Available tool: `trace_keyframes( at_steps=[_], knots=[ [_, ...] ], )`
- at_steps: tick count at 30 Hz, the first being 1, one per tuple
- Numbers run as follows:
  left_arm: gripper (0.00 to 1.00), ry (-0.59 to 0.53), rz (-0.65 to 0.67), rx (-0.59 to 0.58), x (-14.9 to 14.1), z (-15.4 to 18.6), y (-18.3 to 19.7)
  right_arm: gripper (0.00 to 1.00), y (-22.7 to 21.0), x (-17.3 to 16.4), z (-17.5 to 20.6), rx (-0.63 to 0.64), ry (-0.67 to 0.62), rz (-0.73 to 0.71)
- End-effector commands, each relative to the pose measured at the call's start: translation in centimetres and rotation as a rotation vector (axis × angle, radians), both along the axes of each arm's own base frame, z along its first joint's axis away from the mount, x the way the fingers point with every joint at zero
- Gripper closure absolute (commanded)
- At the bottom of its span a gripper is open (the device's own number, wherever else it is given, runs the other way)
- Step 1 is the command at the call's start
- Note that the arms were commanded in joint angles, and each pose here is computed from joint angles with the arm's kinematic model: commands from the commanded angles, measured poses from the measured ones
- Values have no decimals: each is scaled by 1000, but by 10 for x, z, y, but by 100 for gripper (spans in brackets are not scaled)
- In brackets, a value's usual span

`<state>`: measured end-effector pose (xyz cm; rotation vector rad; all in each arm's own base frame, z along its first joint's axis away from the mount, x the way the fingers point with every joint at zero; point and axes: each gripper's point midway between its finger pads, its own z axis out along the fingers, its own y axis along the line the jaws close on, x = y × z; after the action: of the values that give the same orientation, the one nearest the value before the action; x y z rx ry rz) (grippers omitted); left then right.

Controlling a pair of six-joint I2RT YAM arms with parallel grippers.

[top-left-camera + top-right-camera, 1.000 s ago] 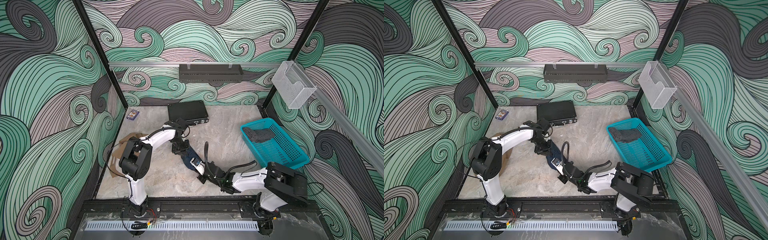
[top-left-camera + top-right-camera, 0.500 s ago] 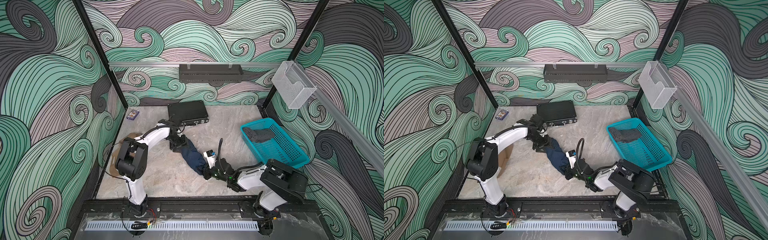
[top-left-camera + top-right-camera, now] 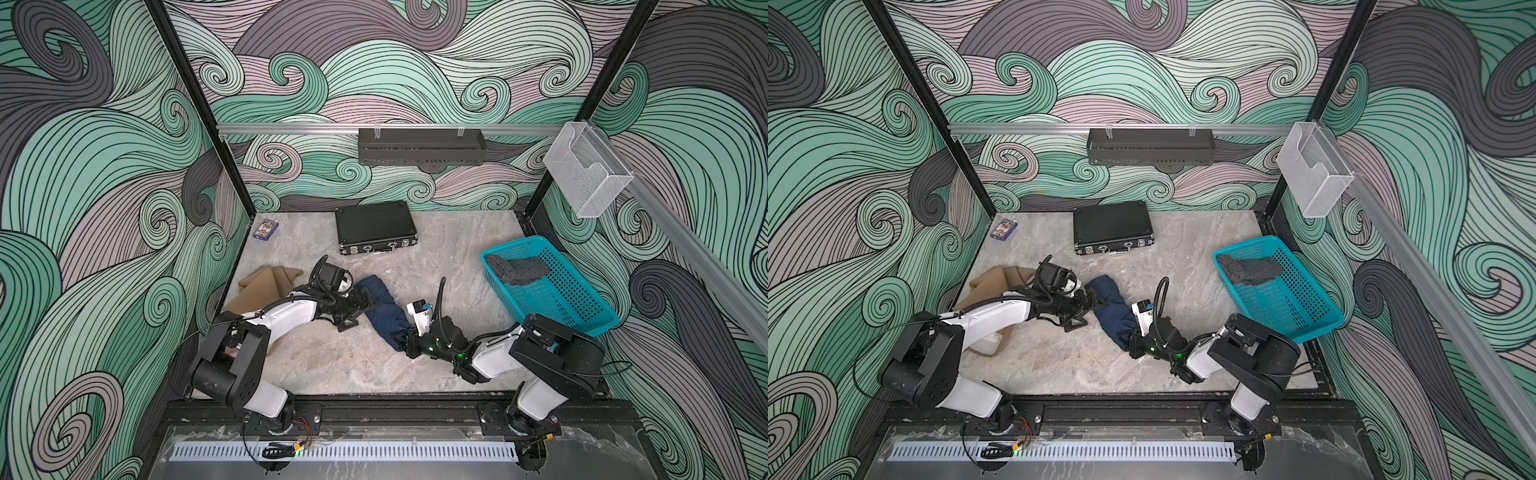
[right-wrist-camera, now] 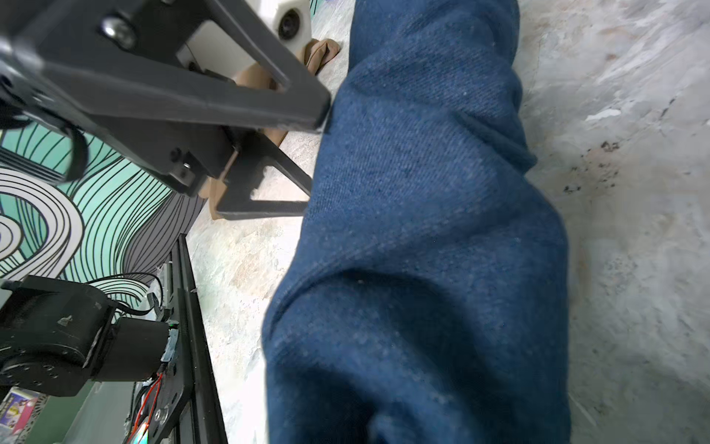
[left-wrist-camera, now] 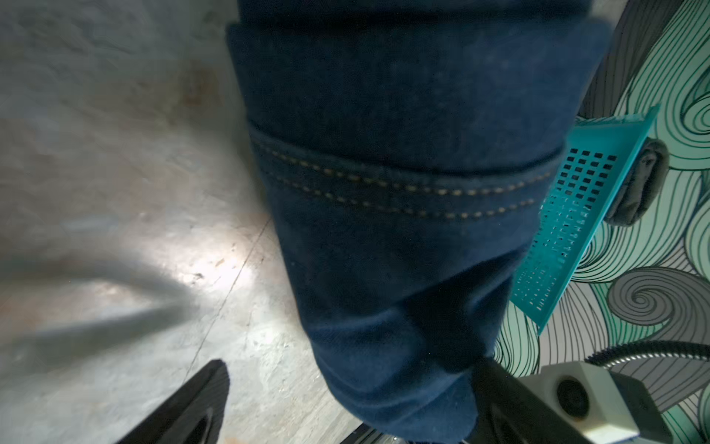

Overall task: Roll up the skirts
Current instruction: Roll the skirt at the center of the board.

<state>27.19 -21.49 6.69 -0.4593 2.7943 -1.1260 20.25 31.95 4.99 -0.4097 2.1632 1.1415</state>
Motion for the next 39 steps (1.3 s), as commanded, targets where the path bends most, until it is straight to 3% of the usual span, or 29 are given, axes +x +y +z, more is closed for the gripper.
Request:
trace_keyframes(
  at_steps=[1, 7, 10, 15, 16, 17, 18, 23, 31, 36, 38, 39],
  knots=[
    [1, -102, 61, -108, 25, 7, -18, 100, -21, -34, -56, -132, 217, 44],
    [1, -115, 90, -138, 30, -26, -29, 100, -20, -39, -60, -97, 261, 68],
    [8, -136, 100, -147, 36, -35, -32, 100, -23, -43, -63, -101, 284, 78],
    [53, -145, 112, -93, 49, -50, -31, 100, -25, -52, -64, -96, 320, 113],
    [68, -149, 109, -88, 51, -51, -31, 100, -24, -55, -63, -91, 330, 129],
    [91, -155, 111, -80, 51, -53, -30, 99, -24, -58, -64, -93, 346, 139],
    [100, -156, 116, -65, 51, -54, -28, 95, -25, -60, -65, -100, 360, 145],
    [100, -192, 117, -59, 55, -50, -26, 64, -40, -79, -71, -155, 442, 158],
    [100, -272, 80, -87, 61, -32, -31, 40, -70, -100, -42, -297, 519, 167],
    [100, -297, 28, -124, 58, -25, -42, 22, -104, -69, 5, -256, 538, -44],
    [100, -308, 2, -127, 55, -22, -47, 19, -116, -48, 22, -188, 570, -122],
    [100, -317, -14, -132, 54, -19, -51, 13, -118, -38, 31, -151, 581, -135]
  ],
)
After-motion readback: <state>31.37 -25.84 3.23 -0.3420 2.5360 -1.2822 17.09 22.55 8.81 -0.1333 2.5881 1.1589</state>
